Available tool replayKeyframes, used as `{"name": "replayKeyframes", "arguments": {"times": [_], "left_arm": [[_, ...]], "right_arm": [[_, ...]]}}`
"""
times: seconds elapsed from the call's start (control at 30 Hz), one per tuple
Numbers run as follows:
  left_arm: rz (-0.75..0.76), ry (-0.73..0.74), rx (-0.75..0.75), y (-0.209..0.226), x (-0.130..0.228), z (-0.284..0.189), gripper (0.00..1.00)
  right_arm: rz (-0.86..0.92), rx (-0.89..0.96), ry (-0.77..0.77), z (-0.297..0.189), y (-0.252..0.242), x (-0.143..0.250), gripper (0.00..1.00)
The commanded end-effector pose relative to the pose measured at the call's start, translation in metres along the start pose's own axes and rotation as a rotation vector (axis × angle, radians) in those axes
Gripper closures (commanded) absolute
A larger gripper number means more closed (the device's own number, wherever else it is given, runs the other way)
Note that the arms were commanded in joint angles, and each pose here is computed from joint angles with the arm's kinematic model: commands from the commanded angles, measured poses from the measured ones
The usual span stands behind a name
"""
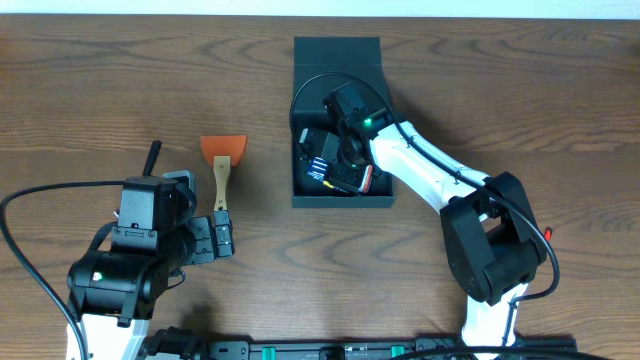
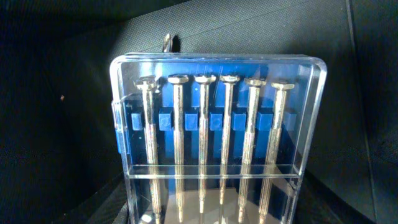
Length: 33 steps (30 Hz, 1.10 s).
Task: Pack container
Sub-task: 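Carry the screwdriver set into the box and release it, then move the right gripper to the red pliers and grasp them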
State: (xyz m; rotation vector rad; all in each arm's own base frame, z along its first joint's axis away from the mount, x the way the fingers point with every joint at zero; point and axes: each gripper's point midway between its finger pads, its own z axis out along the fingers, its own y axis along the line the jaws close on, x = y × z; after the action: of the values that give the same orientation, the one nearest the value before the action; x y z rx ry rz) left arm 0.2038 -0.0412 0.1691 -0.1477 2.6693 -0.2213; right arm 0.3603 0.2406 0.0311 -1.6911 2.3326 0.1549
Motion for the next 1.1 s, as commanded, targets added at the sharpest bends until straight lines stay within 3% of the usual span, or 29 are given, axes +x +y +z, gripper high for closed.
{"name": "replayKeyframes", "arguments": {"times": [0.0,0.07,0.1,0.27,0.43,0.63,0.73,0.83,0.93,1.07], "left_arm": [[0.012,-0.026,-0.010,0.001,-0.007,-0.006,0.01],[0.012,-0.026,-0.011,0.001,-0.007,-0.006,0.01],[0.012,-0.026,-0.011,0.001,-0.007,-0.006,0.02],[0.012,-0.026,-0.011,0.001,-0.007,-0.006,0.01],[0.012,-0.026,-0.011,0.001,-0.007,-0.006,0.02],[0.012,-0.026,-0.011,0.001,-0.007,-0.006,0.01],[0.012,-0.026,-0.011,0.001,-0.007,-0.006,0.01],[0.012,-0.026,-0.011,0.001,-0.007,-0.006,0.02],[0.012,-0.026,-0.011,0.001,-0.007,-0.006,0.02],[0.012,-0.026,-0.011,0.001,-0.007,-0.006,0.02]], "right_arm": [[0.025,0.023,-0.059,-0.019,-0.006,-0.019,0.51],[0.040,0.039,-0.080,-0.028,-0.009,-0.024,0.26],[0.049,0.048,-0.091,-0.033,-0.011,-0.027,0.21],[0.049,0.086,-0.137,-0.063,-0.018,-0.037,0.09],[0.075,0.135,-0.200,-0.103,-0.026,-0.049,0.04],[0.328,0.295,-0.341,-0.189,-0.068,-0.046,0.01],[0.667,0.459,-0.346,-0.239,-0.105,0.002,0.01],[1.178,0.646,-0.285,-0.284,-0.126,0.097,0.01],[1.516,0.661,-0.238,-0.311,-0.109,0.175,0.01],[1.822,0.688,-0.143,-0.328,-0.075,0.247,0.01]]}}
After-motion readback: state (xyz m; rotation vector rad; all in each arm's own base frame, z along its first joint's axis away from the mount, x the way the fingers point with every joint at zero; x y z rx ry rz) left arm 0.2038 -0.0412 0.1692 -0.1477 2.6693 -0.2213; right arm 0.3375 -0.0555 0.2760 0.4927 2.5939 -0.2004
